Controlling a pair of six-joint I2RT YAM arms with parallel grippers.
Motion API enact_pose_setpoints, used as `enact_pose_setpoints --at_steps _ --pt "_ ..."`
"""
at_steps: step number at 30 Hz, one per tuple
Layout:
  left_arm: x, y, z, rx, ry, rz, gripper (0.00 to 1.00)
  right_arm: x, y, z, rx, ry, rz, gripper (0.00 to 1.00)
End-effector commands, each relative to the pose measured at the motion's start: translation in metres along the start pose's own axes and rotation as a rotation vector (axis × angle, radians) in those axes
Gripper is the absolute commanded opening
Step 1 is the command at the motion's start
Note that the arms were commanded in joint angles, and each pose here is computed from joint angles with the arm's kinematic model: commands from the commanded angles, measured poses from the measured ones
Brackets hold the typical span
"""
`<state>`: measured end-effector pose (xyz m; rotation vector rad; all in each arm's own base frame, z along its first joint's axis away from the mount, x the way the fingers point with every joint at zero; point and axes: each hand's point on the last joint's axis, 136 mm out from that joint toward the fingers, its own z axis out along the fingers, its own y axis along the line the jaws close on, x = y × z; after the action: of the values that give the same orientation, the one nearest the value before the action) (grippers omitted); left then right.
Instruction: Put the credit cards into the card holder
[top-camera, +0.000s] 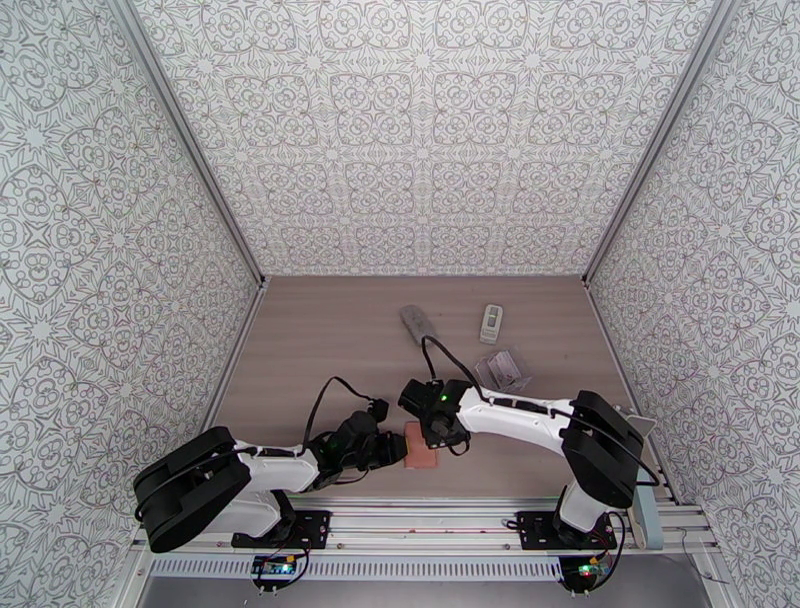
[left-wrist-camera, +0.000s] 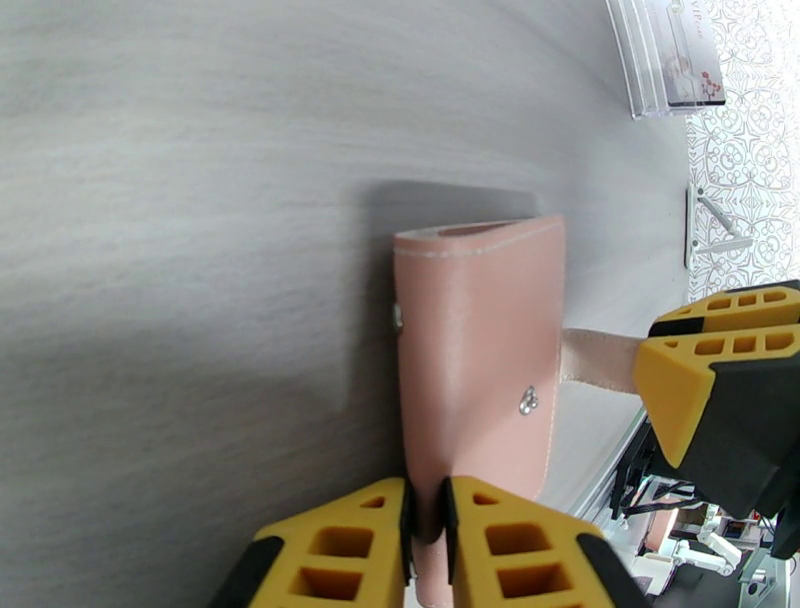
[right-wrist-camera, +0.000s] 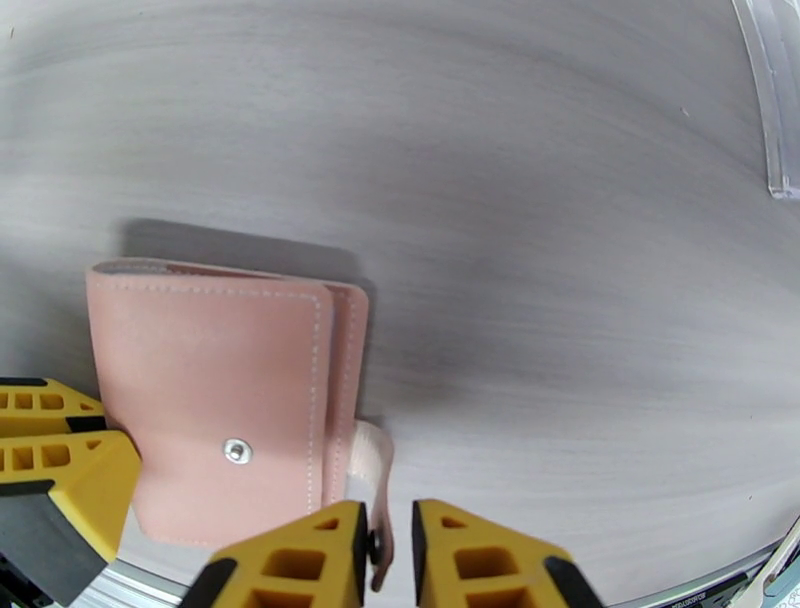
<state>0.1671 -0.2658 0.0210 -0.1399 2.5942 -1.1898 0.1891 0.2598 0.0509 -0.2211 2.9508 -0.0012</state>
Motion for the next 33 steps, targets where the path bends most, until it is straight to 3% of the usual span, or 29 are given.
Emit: enact_pose_setpoints --at_steps 1,6,14,18,33 --pt "0.011 0.024 0.001 -0.102 0.033 -0.016 0.20 0.001 -0.003 0.002 0.003 0.008 -0.004 0.20" --pt "0.011 0.023 0.001 -0.102 0.035 -0.016 0.21 -0.001 -0.001 -0.002 -0.008 0.002 -0.003 0.14" --pt "0.001 0.014 -0.009 -0.139 0.011 0.025 0.36 -0.006 0.005 -0.026 -0.063 -0.019 -0.013 0.04" --pt "-0.012 0.014 -0.027 -0.190 -0.044 0.050 0.46 -0.005 0.014 -0.041 -0.139 -0.020 0.000 0.01" --pt "-0.031 0.027 -0.091 -0.182 -0.192 -0.014 0.54 -0.006 0.064 -0.116 -0.547 -0.033 0.034 0.00"
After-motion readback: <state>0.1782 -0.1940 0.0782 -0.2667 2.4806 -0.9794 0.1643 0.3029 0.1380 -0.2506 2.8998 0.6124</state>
